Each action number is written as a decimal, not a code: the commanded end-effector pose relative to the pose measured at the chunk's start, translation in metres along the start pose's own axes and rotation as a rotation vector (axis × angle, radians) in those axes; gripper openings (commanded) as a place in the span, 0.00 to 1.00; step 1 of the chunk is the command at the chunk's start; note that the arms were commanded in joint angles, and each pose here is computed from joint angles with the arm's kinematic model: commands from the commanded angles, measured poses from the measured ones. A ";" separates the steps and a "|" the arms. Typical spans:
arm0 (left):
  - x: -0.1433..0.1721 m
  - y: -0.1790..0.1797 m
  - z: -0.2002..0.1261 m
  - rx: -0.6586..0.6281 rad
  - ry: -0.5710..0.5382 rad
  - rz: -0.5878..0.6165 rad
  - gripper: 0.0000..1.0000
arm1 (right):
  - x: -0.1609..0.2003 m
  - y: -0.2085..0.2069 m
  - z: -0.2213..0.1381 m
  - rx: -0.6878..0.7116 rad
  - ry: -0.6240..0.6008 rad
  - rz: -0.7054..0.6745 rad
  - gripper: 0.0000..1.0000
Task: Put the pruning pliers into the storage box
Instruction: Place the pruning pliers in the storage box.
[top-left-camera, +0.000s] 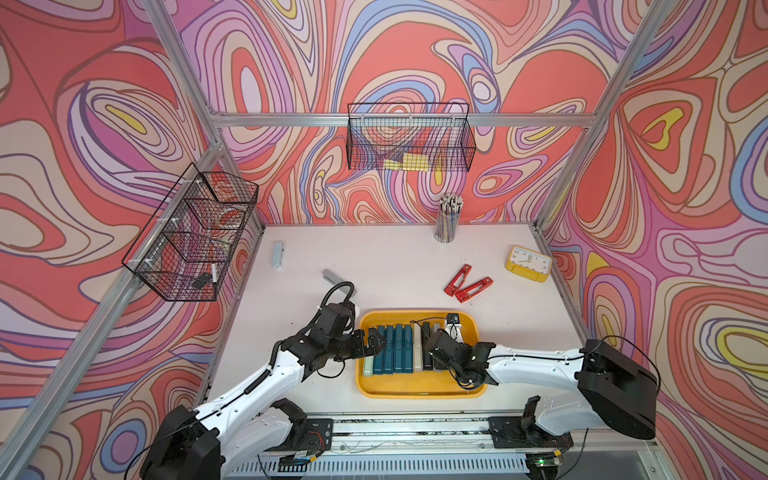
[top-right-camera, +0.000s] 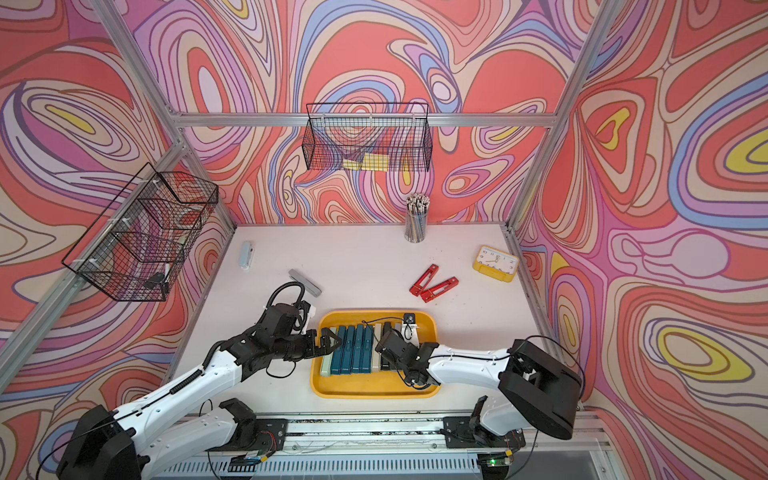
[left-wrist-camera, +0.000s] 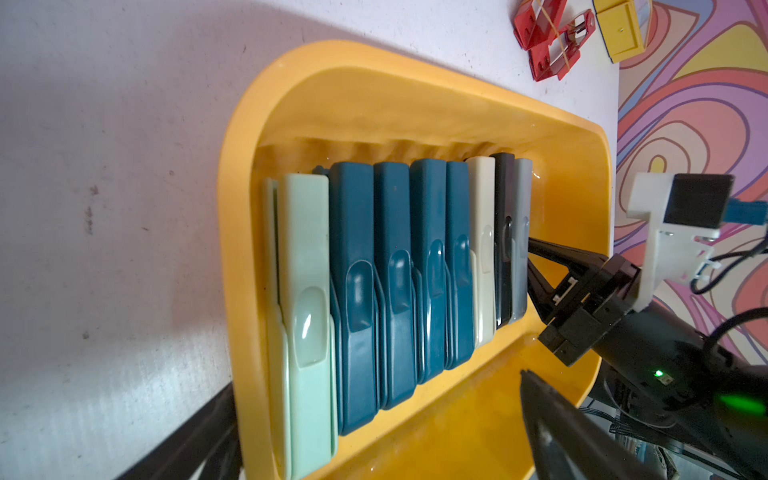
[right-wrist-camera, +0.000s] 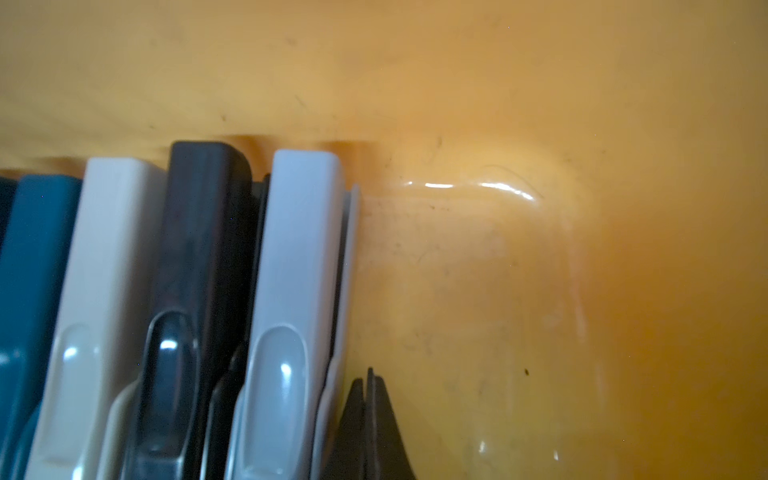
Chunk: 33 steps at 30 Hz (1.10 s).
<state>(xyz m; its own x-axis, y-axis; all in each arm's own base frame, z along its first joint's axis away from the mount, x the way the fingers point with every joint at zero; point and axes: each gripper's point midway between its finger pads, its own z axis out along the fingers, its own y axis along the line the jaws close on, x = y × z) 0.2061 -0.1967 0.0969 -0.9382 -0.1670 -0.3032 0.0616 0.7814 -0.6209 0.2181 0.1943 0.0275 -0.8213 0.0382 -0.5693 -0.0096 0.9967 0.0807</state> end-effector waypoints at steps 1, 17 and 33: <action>-0.006 -0.010 -0.003 0.015 -0.007 0.032 0.99 | -0.007 -0.005 -0.006 0.015 -0.025 0.014 0.00; -0.038 -0.011 -0.031 -0.122 -0.084 0.137 0.99 | -0.056 0.012 -0.046 0.022 -0.083 -0.091 0.03; -0.182 0.053 -0.030 -0.409 -0.184 -0.117 0.99 | -0.125 0.094 -0.051 -0.255 -0.122 -0.200 0.72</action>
<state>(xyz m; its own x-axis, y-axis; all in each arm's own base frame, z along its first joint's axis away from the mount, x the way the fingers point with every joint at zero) 0.3572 -0.1259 0.1481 -0.8531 -0.3237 -0.4093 -0.1494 0.9030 -0.4028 0.2871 0.2581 0.1463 -0.7202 -0.1093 -0.6851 -0.2331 0.9682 0.0905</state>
